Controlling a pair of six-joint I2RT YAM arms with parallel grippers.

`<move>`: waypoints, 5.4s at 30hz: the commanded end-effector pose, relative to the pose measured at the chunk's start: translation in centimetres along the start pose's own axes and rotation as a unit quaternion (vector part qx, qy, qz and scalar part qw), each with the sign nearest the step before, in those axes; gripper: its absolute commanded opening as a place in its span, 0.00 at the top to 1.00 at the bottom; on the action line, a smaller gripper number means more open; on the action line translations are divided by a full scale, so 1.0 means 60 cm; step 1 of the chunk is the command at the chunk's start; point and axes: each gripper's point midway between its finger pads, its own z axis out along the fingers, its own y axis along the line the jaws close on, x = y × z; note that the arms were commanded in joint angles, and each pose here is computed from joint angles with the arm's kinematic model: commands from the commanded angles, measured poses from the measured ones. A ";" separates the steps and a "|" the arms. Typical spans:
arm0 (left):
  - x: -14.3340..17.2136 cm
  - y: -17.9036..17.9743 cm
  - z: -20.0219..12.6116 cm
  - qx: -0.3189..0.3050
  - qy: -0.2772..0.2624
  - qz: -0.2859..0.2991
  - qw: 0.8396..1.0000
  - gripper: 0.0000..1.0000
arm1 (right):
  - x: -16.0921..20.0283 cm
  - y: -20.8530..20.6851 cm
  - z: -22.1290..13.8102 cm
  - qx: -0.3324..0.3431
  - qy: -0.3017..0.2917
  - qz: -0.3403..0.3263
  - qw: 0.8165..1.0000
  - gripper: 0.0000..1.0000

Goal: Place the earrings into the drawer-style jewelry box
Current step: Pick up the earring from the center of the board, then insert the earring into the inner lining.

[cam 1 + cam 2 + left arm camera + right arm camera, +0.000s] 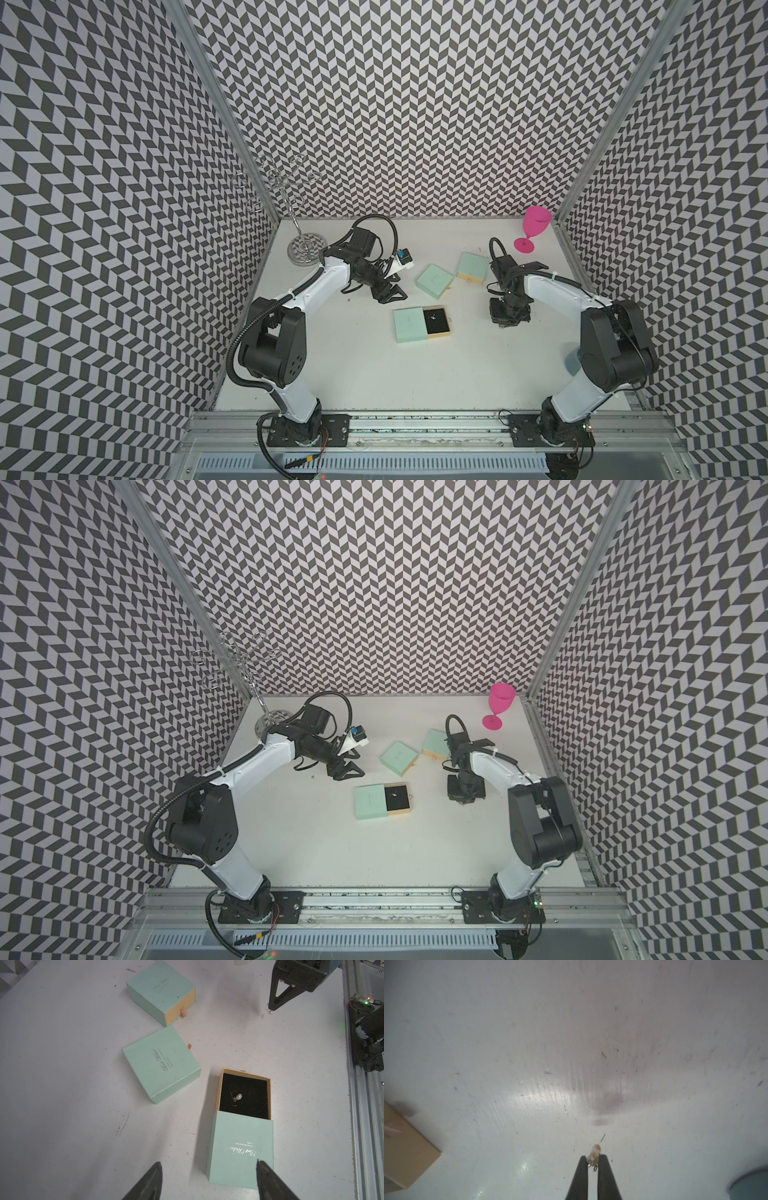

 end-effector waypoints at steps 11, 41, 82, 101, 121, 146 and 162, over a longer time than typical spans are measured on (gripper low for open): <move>-0.005 -0.013 -0.006 0.000 -0.001 0.011 1.000 0.28 | -0.017 0.159 -0.094 -0.089 -0.037 -0.097 0.991 0.90; 0.020 -0.031 -0.010 -0.003 0.011 0.007 1.000 0.28 | 0.037 0.335 -0.009 -0.093 0.028 -0.239 0.966 0.89; 0.026 -0.030 -0.008 -0.004 0.018 0.004 1.000 0.28 | 0.023 0.348 -0.014 -0.082 0.016 -0.269 0.959 0.88; 0.033 -0.041 -0.005 0.008 0.023 0.001 1.000 0.29 | 0.006 0.360 0.021 -0.078 0.016 -0.268 0.960 0.90; 0.046 -0.037 -0.006 0.005 0.028 -0.009 1.000 0.29 | 0.026 0.346 0.044 -0.081 0.038 -0.264 0.960 0.93; 0.049 -0.033 -0.004 -0.002 0.034 -0.009 0.999 0.30 | 0.039 0.340 0.061 -0.084 0.044 -0.256 0.962 0.92; 0.033 -0.025 -0.014 -0.011 0.021 -0.001 1.000 0.30 | 0.016 0.344 0.039 -0.049 0.017 -0.239 0.970 0.89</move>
